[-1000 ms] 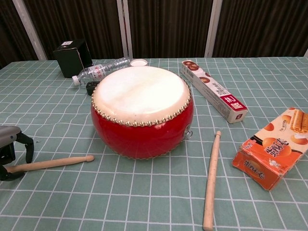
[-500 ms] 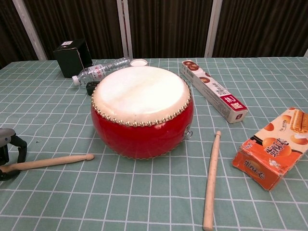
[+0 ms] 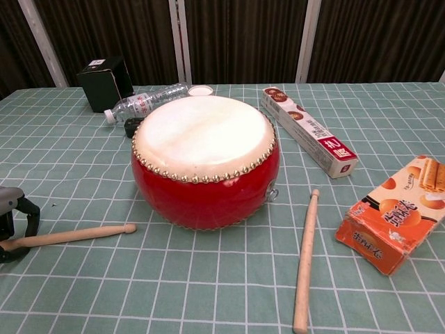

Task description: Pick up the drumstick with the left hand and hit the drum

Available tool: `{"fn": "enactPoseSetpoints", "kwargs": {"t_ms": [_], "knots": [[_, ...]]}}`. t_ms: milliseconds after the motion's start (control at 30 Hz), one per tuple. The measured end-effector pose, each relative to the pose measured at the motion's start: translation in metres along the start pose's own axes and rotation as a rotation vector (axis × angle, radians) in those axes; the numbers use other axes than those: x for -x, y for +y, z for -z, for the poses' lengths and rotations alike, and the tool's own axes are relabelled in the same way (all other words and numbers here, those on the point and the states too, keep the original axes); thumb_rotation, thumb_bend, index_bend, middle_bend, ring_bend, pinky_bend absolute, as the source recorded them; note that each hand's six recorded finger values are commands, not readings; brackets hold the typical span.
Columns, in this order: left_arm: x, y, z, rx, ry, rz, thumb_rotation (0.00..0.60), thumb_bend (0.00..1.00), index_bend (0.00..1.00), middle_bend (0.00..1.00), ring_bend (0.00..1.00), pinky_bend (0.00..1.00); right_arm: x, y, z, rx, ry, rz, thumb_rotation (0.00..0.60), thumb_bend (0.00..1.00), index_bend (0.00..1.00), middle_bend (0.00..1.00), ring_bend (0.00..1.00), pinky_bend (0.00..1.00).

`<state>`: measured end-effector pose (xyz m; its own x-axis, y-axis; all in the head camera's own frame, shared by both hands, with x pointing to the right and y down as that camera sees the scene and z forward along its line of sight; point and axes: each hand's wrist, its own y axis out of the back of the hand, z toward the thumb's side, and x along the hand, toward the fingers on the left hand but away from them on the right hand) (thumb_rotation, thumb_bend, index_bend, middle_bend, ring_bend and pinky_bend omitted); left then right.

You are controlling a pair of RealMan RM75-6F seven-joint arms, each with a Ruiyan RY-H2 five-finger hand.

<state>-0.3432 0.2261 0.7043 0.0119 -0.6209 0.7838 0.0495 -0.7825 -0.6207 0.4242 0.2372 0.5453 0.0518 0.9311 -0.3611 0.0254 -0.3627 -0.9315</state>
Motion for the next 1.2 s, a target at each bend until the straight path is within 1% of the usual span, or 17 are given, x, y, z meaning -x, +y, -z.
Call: {"fn": "enactPoseSetpoints", "kwargs": {"t_ms": [133,333,467,567,733,933,1067,1200], "knots": [[0.003,0.011,-0.006,0.001,-0.033,-0.044,0.6,0.46,0.73,1.0,1.0,0.98,0.0,0.0,0.0,0.0,-0.001,-0.001,0.6,0.25,0.0,0.0,0.0,0.12],[0.016,0.042,-0.019,-0.019,-0.111,-0.156,0.6,0.46,0.74,1.0,1.0,0.98,0.0,0.0,0.001,0.0,-0.003,-0.002,0.6,0.25,0.0,0.0,0.0,0.12],[0.033,0.066,-0.025,-0.04,-0.168,-0.244,0.6,0.47,0.75,1.0,1.0,0.98,0.0,0.0,0.0,-0.001,-0.002,-0.003,0.6,0.25,0.0,0.0,0.0,0.12],[0.049,0.082,-0.023,-0.037,-0.195,-0.289,0.6,0.47,0.75,1.0,1.0,0.98,0.0,0.0,0.0,-0.006,-0.001,-0.001,0.6,0.25,0.0,0.0,0.0,0.12],[0.066,0.098,-0.018,-0.022,-0.223,-0.334,0.6,0.47,0.75,1.0,1.0,0.98,-0.001,-0.001,0.0,-0.01,-0.001,-0.002,0.6,0.25,0.0,0.0,0.0,0.12],[0.085,0.123,-0.014,0.04,-0.255,-0.399,0.6,0.47,0.76,1.0,1.0,0.98,-0.001,-0.002,-0.001,-0.015,0.001,-0.003,0.6,0.25,0.0,0.0,0.0,0.12],[0.084,0.139,-0.014,0.075,-0.251,-0.437,0.6,0.48,0.77,1.0,1.0,0.99,-0.001,-0.002,-0.001,-0.015,0.001,-0.002,0.6,0.25,0.0,0.0,0.0,0.12],[0.075,0.148,-0.013,0.111,-0.221,-0.445,0.6,0.48,0.77,1.0,1.0,1.0,-0.001,-0.002,-0.001,-0.014,0.0,-0.004,0.6,0.25,0.0,0.0,0.0,0.12]]}}
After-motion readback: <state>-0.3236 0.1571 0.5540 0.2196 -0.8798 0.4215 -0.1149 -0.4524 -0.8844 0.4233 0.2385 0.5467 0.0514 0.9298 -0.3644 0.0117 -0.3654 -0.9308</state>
